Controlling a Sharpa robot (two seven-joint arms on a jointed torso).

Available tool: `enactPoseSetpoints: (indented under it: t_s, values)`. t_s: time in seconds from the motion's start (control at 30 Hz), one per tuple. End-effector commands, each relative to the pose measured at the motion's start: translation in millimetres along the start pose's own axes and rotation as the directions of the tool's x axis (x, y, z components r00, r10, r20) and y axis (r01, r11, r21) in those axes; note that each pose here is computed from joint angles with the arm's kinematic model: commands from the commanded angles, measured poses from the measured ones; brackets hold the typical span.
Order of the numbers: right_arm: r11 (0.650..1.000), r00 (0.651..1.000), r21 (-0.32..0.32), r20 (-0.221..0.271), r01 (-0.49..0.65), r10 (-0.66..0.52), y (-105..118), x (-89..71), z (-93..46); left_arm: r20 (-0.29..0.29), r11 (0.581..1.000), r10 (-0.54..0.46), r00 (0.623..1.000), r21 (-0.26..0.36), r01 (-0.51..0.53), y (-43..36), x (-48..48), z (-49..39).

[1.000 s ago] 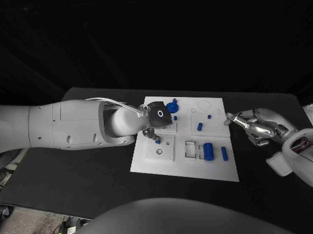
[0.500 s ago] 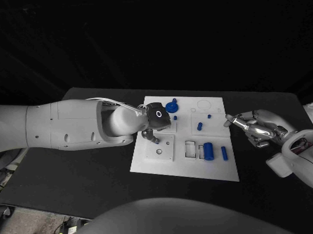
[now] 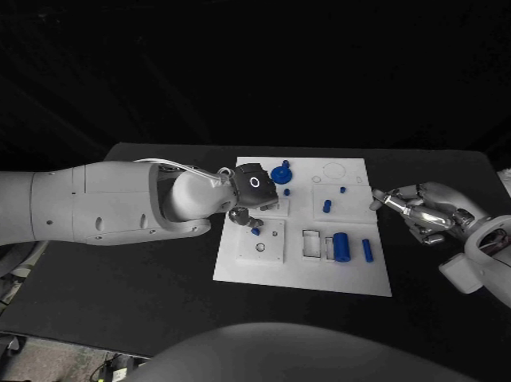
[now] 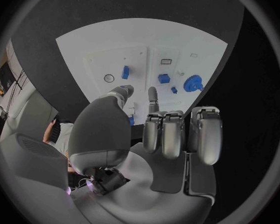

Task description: Assemble the parts on the task board

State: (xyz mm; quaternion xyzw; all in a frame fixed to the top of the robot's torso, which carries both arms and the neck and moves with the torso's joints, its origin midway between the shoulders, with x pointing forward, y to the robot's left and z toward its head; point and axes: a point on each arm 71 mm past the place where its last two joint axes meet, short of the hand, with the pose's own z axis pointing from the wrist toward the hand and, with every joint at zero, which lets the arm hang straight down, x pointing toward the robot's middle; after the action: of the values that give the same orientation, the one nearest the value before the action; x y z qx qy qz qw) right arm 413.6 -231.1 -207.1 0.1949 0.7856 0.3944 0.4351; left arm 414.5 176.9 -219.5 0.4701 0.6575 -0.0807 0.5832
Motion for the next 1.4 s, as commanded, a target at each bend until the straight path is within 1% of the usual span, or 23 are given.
enactPoseSetpoints:
  t_s: [0.03, 0.07, 0.13, 0.2, 0.27, 0.5, 0.6, 0.67, 0.9, 1.07, 1.27, 1.4]
  values:
    - [1.000, 1.000, 0.010, -0.029, 0.011, -0.011, -3.1, 3.3, -0.3, 0.113, 1.000, -0.024, 0.993, 0.012, 0.022, -0.3, -8.3, -3.0]
    - [1.000, 0.999, 0.016, -0.033, 0.010, -0.010, -4.7, 4.1, -0.5, 0.130, 1.000, -0.028, 0.991, 0.018, 0.026, -0.1, -9.0, -4.7]
    - [1.000, 0.999, 0.023, -0.038, 0.009, -0.008, -6.7, 5.2, -0.6, 0.144, 0.999, -0.034, 0.989, 0.029, 0.030, -0.2, -9.4, -7.1]
    - [1.000, 0.999, 0.030, -0.044, 0.008, -0.006, -9.0, 6.6, -0.7, 0.145, 0.999, -0.038, 0.989, 0.043, 0.032, -0.7, -9.0, -9.8]
    - [0.999, 0.999, 0.034, -0.048, 0.007, -0.005, -10.4, 7.4, -0.8, 0.131, 0.998, -0.037, 0.991, 0.052, 0.031, -1.4, -8.0, -11.3]
    - [0.999, 0.999, 0.042, -0.054, 0.005, -0.002, -13.4, 9.3, -1.0, 0.022, 0.997, 0.030, 0.999, 0.072, -0.032, -5.6, -2.0, -13.8]
    - [0.999, 0.998, 0.044, -0.056, 0.005, -0.002, -13.7, 9.7, -1.0, -0.010, 0.996, 0.055, 0.998, 0.070, -0.054, -6.7, -0.7, -13.8]
    - [0.999, 0.998, 0.046, -0.057, 0.005, -0.002, -13.9, 9.9, -1.1, -0.029, 0.995, 0.076, 0.997, 0.068, -0.074, -7.5, -0.3, -13.6]
    - [0.999, 0.998, 0.050, -0.059, 0.005, -0.002, -14.5, 10.4, -1.3, -0.067, 0.990, 0.123, 0.990, 0.073, -0.118, -9.7, 0.5, -12.8]
    - [0.999, 0.998, 0.052, -0.063, 0.007, -0.004, -14.6, 11.1, -1.0, -0.072, 0.986, 0.151, 0.986, 0.080, -0.145, -10.0, 1.2, -10.7]
    - [0.999, 0.998, 0.049, -0.062, 0.008, -0.005, -14.5, 11.4, -0.6, -0.046, 0.980, 0.181, 0.982, 0.087, -0.177, -11.5, 0.4, -5.4]
    - [0.999, 0.998, 0.049, -0.064, 0.009, -0.006, -14.6, 11.6, -0.4, -0.027, 0.978, 0.184, 0.983, 0.105, -0.180, -14.0, -1.1, -1.8]
